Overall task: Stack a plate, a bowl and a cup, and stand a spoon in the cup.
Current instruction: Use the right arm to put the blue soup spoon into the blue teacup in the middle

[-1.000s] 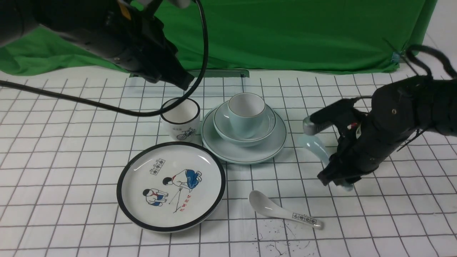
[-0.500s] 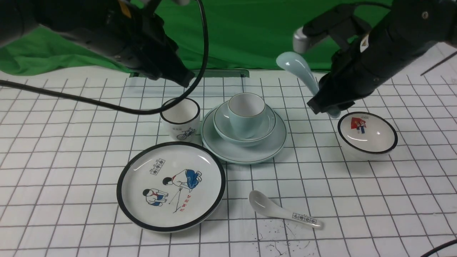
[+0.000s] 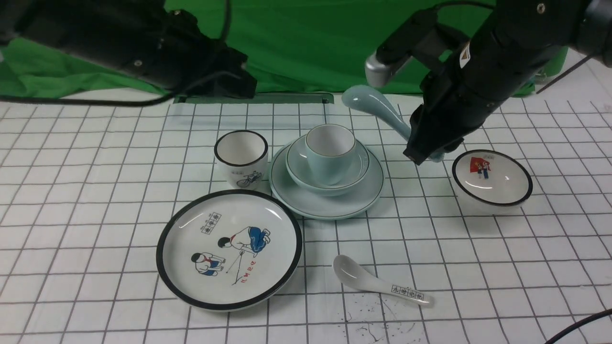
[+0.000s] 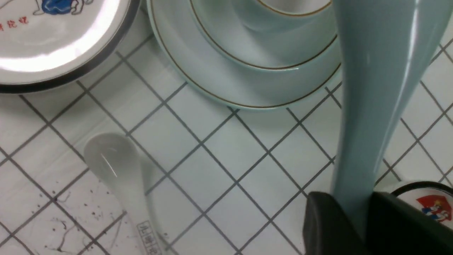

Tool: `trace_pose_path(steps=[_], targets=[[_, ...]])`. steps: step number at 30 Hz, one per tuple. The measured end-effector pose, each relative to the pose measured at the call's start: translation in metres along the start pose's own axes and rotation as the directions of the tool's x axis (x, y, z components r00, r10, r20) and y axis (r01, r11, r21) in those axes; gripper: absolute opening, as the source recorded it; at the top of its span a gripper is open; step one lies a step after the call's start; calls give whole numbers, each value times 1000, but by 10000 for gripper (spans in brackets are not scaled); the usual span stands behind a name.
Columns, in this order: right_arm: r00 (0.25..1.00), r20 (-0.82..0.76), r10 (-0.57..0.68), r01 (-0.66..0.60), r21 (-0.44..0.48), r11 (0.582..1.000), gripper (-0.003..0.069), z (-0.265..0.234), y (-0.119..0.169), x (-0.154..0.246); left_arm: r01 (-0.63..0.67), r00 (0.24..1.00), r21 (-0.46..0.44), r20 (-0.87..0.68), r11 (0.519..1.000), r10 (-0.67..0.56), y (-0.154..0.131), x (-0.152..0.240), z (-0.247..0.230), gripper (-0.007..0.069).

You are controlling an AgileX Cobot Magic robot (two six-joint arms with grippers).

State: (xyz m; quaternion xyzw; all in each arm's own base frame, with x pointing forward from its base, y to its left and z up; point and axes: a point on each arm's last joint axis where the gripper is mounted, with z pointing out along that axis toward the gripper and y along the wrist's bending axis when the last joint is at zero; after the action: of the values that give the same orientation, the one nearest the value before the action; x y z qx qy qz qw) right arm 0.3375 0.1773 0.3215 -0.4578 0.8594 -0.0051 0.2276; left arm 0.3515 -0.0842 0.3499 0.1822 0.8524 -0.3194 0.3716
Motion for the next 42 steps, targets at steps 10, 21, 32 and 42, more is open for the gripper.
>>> trace_pose_path(steps=[10,21,32,42], targets=[[999,53,0,-1,28,1000,179,-7,-4,-8,49,999,107,8,993,-50,9,3,21,26],[992,-114,52,-58,-49,997,179,12,-11,-23,-9,1000,66,-7,998,9,11,5,23,232],[984,-155,90,-99,-53,994,179,37,-14,-33,-38,998,37,-51,999,40,14,9,23,217],[973,-210,97,-114,-70,991,179,38,-5,-16,-82,994,-7,-75,997,81,18,11,22,24]])
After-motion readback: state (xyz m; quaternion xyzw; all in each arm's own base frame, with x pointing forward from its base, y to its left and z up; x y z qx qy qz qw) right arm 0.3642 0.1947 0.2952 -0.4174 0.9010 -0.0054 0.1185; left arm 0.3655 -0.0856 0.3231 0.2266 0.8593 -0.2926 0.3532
